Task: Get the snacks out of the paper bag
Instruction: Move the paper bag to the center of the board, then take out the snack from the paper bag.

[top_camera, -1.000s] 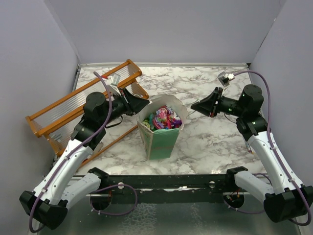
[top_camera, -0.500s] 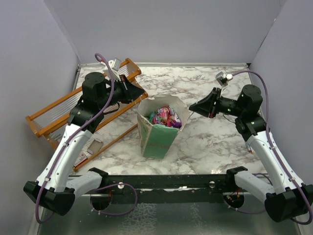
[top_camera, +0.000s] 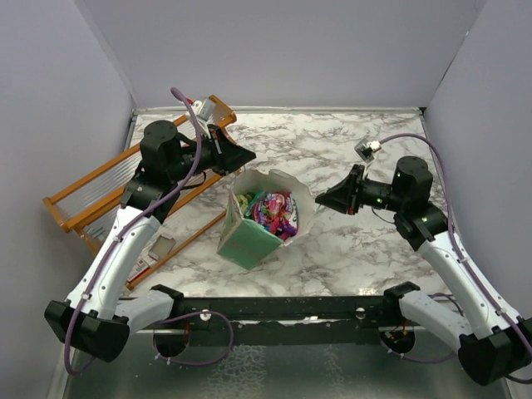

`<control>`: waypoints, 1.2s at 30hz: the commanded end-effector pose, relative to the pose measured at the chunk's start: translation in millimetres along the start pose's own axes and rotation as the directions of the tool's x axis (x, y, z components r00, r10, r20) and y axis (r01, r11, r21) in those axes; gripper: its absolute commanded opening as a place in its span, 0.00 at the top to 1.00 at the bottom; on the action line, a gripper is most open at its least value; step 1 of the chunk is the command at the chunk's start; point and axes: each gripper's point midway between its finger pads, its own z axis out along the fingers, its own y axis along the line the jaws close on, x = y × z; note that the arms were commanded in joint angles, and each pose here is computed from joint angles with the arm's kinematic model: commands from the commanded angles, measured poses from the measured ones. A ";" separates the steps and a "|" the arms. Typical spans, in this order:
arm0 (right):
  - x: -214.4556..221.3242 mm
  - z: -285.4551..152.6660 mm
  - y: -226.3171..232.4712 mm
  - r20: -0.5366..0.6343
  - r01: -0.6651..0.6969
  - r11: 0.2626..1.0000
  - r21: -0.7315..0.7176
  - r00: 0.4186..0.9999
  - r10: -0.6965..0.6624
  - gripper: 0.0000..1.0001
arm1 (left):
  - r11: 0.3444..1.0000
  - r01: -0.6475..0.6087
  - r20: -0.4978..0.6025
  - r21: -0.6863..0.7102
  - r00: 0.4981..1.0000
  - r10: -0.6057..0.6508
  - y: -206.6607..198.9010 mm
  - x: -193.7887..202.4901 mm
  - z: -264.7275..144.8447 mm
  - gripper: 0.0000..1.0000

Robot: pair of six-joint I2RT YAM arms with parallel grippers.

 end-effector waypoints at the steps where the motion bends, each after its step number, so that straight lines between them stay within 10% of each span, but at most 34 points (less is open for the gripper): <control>1: 23.4 -20.3 -47.4 0.037 -0.124 0.934 0.336 0.992 0.118 0.83 | 0.925 -0.183 0.161 0.332 0.978 0.135 -70.8 -31.4 -17.6 1.00; 8: 38.9 -57.2 -67.3 0.076 -0.170 0.808 0.564 0.985 0.154 0.60 | 0.895 -0.178 0.166 0.410 0.979 0.118 -79.4 -22.7 -21.4 1.00; 14: -23.1 -97.0 -49.2 0.195 -0.048 0.748 0.662 0.975 -0.110 0.00 | 0.898 -0.168 0.154 0.405 0.981 0.115 -75.1 -17.5 -19.5 1.00; 19: -65.2 -64.9 30.0 0.167 0.349 0.884 0.312 0.895 -0.413 0.01 | 0.898 -0.171 0.151 0.405 0.981 0.119 -75.4 -16.7 -20.4 1.00; 24: -60.3 -32.6 50.3 0.103 0.422 0.906 0.019 0.901 -0.421 0.00 | 0.898 -0.174 0.158 0.405 0.980 0.119 -76.7 -17.3 -22.0 1.00; 36: -15.8 25.8 40.2 -0.106 0.513 0.858 -0.004 0.853 -0.511 0.07 | 0.904 -0.160 0.145 0.395 0.983 0.111 -73.6 -13.4 -21.8 1.00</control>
